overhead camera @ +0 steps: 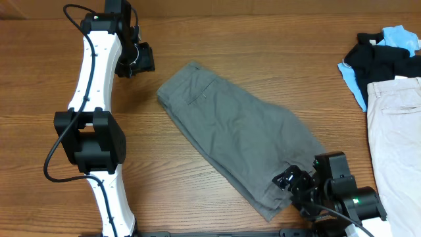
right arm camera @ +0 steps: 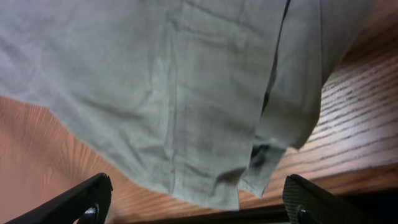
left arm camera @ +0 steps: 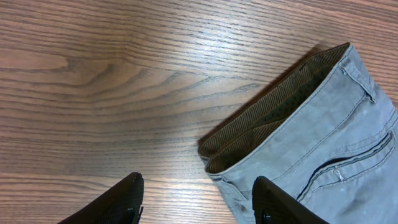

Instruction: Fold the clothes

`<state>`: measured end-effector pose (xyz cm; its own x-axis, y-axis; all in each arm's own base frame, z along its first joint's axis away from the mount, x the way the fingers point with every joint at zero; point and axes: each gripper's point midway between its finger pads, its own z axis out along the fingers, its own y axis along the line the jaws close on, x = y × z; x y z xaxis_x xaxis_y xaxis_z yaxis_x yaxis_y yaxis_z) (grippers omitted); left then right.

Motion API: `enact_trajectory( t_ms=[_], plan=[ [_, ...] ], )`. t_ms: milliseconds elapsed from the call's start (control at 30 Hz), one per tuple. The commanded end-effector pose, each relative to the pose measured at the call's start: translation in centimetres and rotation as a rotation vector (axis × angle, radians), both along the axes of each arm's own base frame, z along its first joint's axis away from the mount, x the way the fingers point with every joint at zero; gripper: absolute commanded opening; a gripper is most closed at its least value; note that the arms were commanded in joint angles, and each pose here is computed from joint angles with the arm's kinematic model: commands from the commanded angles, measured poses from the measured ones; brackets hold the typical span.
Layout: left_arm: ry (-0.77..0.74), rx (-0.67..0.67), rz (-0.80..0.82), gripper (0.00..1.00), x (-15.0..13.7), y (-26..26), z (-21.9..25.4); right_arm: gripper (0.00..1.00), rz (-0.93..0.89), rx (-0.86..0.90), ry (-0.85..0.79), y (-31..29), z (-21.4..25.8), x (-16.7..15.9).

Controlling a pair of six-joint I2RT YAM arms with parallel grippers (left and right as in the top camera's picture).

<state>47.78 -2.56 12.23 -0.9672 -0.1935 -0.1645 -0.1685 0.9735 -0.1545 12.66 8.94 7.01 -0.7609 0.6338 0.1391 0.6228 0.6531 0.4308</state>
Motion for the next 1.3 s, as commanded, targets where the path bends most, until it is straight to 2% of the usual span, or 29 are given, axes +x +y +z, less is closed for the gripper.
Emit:
enact_trajectory(
  t_ms=[0, 167, 400, 600, 767, 1000, 1100, 1167, 1233, 1267],
  plan=[
    [-0.025, -0.011, 0.000, 0.60, -0.1, -0.1, 1.1, 0.93, -0.023, -0.017, 0.019, 0.1, -0.4, 0.6],
    [-0.027, -0.011, 0.000, 0.60, 0.0, -0.1, 1.2, 0.93, -0.011, -0.131, 0.067, -0.1, -1.0, 1.1],
    [-0.026, -0.011, 0.000, 0.61, -0.1, -0.1, 1.2, 0.98, 0.043, -0.187, 0.182, 2.3, -2.2, -1.4],
    [-0.025, -0.011, 0.000, 0.60, -0.1, -0.1, 1.1, 1.00, 0.101, -0.174, 0.130, 4.4, -2.0, -1.7],
    [-0.018, -0.011, 0.000, 0.60, -0.2, -0.1, 1.1, 0.95, 0.105, -0.165, 0.044, 5.3, -1.9, -0.1],
    [-0.019, -0.011, 0.000, 0.60, -0.2, -0.1, 1.1, 0.91, 0.093, -0.220, 0.046, 4.6, -2.6, 0.2],
    [-0.019, -0.011, 0.000, 0.60, -0.2, -0.1, 1.1, 0.77, 0.092, -0.228, 0.052, 4.5, -2.7, 0.2],
    [-0.019, -0.011, 0.000, 0.60, -0.2, -0.1, 1.1, 0.57, 0.091, -0.233, 0.050, 4.4, -2.7, 0.2],
    [-0.019, -0.011, 0.000, 0.60, -0.2, -0.1, 1.1, 0.27, 0.088, -0.246, 0.049, 4.1, -2.8, 0.2],
    [-0.019, -0.011, 0.000, 0.60, -0.2, -0.1, 1.1, 0.04, 0.076, -0.258, 0.052, 3.9, -2.8, 0.2]
  ],
)
